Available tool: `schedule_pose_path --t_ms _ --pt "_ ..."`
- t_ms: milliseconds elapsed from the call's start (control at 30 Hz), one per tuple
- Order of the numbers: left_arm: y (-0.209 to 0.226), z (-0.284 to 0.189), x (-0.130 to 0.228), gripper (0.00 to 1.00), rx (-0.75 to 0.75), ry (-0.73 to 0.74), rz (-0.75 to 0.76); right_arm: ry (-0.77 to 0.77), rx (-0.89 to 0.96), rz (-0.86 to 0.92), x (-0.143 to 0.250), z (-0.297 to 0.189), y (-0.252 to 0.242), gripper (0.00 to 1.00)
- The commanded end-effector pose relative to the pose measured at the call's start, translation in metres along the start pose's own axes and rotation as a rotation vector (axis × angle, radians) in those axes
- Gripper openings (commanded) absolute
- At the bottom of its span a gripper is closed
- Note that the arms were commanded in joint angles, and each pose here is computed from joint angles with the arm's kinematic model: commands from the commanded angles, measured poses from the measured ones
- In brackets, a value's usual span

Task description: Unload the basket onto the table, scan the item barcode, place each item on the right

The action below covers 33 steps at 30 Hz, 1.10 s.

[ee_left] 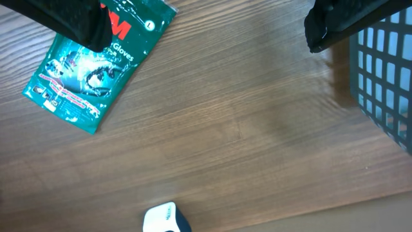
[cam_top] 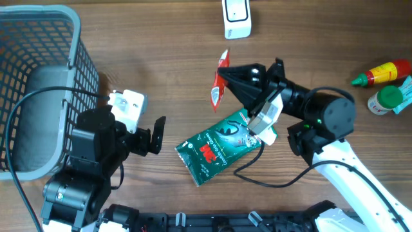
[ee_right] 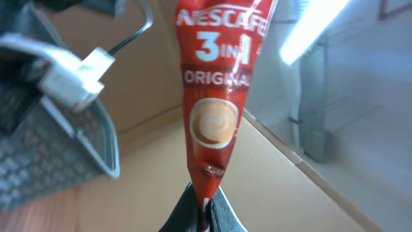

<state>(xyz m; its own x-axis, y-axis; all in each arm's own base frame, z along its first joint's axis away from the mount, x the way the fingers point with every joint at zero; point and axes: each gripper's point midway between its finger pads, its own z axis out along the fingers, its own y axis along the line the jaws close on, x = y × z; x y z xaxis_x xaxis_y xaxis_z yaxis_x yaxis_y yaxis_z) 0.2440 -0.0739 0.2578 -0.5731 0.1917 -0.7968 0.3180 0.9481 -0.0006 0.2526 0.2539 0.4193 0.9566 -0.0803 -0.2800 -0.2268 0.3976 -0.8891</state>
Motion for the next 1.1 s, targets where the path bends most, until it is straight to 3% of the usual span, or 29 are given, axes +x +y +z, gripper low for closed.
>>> schedule_pose_path --t_ms 0,133,533,633,700,767,833,900,1067 --pt "0.000 0.000 -0.001 1.00 0.004 -0.004 -0.009 -0.090 -0.131 -0.143 -0.005 -0.013 0.019 0.04" --pt "0.000 0.000 -0.001 1.00 0.004 -0.004 -0.009 -0.352 -0.442 -0.277 -0.021 -0.076 0.056 0.05" --pt "0.000 0.000 -0.001 1.00 0.004 -0.004 -0.009 -0.364 -0.433 -0.309 -0.021 -0.076 0.059 0.04" --pt "0.000 0.000 -0.001 1.00 0.004 -0.004 -0.009 -0.338 -0.452 -0.203 -0.024 -0.076 0.056 0.04" --pt "0.000 0.000 -0.001 1.00 0.004 -0.004 -0.009 -0.288 -0.464 -0.051 -0.022 -0.074 0.055 0.04" --pt "0.000 0.000 -0.001 1.00 0.004 -0.004 -0.009 -0.107 -0.396 0.283 0.000 -0.064 0.044 0.04" --pt "0.000 0.000 -0.001 1.00 0.004 -0.004 -0.009 0.196 -0.141 0.701 0.057 -0.057 0.023 0.04" --pt "0.000 0.000 -0.001 1.00 0.004 -0.004 -0.009 0.398 0.105 1.074 0.110 -0.067 0.019 0.04" --pt "0.000 0.000 -0.001 1.00 0.004 -0.004 -0.009 0.704 0.354 1.791 0.173 -0.102 0.087 0.04"
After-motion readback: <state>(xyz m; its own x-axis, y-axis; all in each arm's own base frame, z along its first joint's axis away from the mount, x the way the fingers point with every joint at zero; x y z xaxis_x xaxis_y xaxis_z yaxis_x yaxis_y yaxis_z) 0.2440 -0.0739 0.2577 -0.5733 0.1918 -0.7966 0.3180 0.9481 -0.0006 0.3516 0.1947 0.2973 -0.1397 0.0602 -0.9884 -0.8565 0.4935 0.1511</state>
